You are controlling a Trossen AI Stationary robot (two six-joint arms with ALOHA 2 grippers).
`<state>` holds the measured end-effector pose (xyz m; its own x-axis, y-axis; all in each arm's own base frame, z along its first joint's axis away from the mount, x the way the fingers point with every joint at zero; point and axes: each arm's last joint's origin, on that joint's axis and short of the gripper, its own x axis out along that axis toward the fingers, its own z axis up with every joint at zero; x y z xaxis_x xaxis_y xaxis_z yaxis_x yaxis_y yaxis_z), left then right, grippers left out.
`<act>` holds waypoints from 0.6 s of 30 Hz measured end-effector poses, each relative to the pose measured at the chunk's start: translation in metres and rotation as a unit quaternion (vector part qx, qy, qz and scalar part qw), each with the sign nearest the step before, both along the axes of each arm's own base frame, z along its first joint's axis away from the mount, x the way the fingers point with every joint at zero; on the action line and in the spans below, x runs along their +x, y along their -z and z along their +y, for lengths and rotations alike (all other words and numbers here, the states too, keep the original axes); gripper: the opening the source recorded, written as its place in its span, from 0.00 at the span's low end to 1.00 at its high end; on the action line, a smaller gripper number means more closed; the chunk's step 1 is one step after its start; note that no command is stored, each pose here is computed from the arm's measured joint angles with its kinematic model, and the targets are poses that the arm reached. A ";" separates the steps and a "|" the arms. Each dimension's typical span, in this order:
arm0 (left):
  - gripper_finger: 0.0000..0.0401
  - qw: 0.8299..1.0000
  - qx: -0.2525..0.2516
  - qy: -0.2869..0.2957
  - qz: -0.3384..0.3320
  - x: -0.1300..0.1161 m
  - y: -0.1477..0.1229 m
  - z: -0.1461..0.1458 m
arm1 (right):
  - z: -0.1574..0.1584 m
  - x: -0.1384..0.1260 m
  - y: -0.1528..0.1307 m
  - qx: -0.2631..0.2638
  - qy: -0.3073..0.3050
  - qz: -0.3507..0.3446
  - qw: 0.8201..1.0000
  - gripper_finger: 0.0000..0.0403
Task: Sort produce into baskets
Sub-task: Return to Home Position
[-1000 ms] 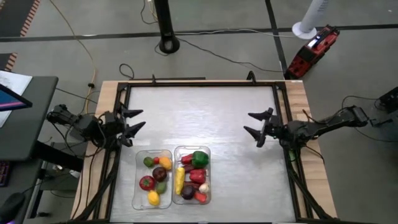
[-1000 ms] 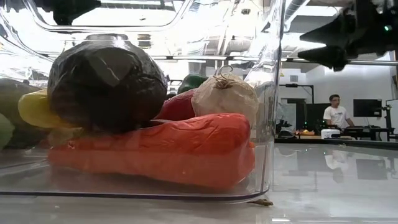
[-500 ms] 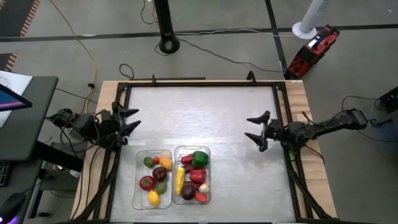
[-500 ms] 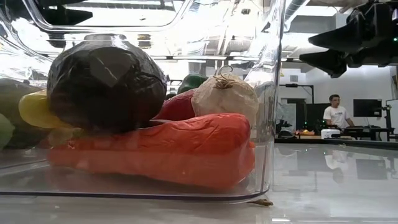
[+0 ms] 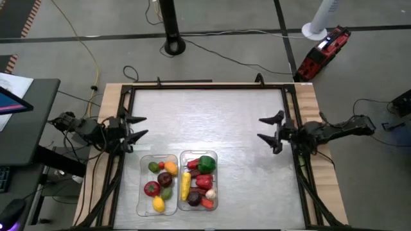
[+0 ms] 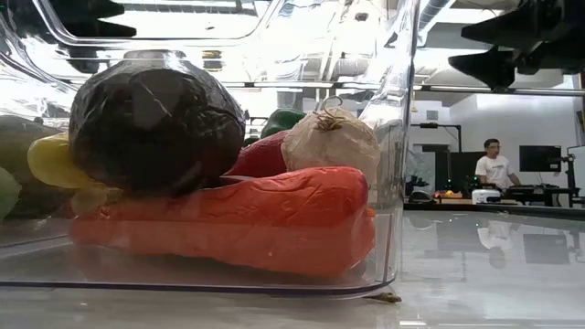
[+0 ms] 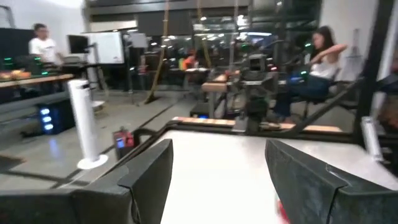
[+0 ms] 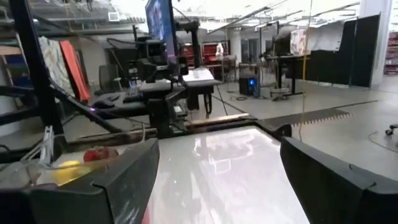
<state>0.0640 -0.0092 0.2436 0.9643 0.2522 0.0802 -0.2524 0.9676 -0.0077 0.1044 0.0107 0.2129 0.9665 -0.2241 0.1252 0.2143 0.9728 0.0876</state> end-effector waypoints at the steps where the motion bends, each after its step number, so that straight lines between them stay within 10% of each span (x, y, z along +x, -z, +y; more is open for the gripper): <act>1: 0.60 1.000 -0.001 0.006 -0.004 0.000 -0.001 0.000 | -0.001 -0.003 -0.003 0.000 0.003 -0.003 1.000 0.89; 18: 0.60 0.994 -0.030 0.061 -0.087 0.023 0.048 -0.014 | -0.005 -0.012 0.027 0.049 0.036 -0.044 0.997 0.89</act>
